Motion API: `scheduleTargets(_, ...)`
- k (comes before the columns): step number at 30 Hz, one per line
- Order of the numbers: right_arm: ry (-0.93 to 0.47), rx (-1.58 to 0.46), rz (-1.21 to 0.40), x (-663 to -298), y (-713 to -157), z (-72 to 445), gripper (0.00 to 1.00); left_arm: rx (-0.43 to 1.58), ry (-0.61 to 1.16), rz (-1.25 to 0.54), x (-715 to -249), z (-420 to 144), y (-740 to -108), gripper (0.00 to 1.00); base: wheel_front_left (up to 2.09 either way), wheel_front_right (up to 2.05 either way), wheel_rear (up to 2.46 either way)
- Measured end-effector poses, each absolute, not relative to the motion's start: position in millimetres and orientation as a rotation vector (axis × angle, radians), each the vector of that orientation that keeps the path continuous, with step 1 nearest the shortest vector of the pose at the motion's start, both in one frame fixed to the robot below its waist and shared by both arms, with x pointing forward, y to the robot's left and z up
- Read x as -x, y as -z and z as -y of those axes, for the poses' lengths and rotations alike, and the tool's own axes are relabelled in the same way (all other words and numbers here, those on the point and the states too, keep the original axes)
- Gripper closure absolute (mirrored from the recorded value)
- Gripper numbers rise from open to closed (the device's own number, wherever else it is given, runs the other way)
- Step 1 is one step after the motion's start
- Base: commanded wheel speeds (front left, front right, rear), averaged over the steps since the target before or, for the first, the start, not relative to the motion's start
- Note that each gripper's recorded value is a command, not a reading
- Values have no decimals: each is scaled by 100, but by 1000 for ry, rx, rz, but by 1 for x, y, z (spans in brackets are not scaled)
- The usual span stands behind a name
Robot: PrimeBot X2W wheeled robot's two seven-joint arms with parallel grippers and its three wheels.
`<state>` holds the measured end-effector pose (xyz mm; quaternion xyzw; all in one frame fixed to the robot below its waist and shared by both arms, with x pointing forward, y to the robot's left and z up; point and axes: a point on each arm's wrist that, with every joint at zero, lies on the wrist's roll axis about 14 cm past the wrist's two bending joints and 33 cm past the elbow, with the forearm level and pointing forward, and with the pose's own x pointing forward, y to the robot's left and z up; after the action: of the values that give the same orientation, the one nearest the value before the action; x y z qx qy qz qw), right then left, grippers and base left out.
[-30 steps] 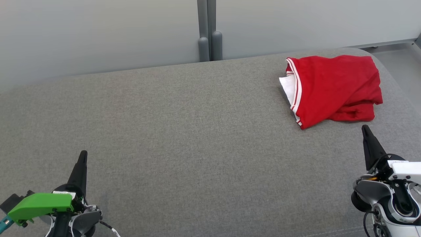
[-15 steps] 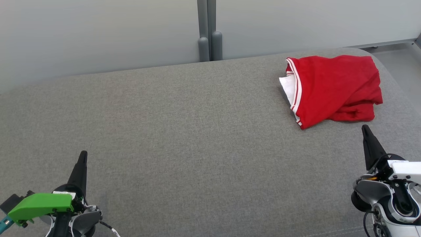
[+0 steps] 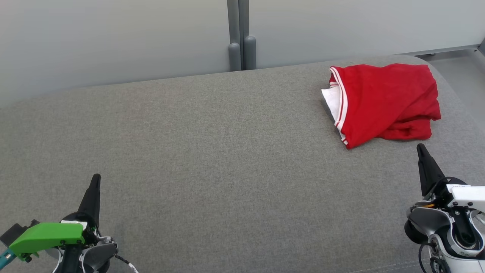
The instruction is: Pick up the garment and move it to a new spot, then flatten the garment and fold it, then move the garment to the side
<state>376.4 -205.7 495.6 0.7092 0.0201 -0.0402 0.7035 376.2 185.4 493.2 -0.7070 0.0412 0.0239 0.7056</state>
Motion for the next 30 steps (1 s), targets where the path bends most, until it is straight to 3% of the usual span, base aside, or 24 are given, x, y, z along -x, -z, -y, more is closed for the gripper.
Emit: scheduleTargets(30,84,-1578,-40,-378,-498,206,100,1572,-52,-96,-376,-185,-492,100,0,0,0)
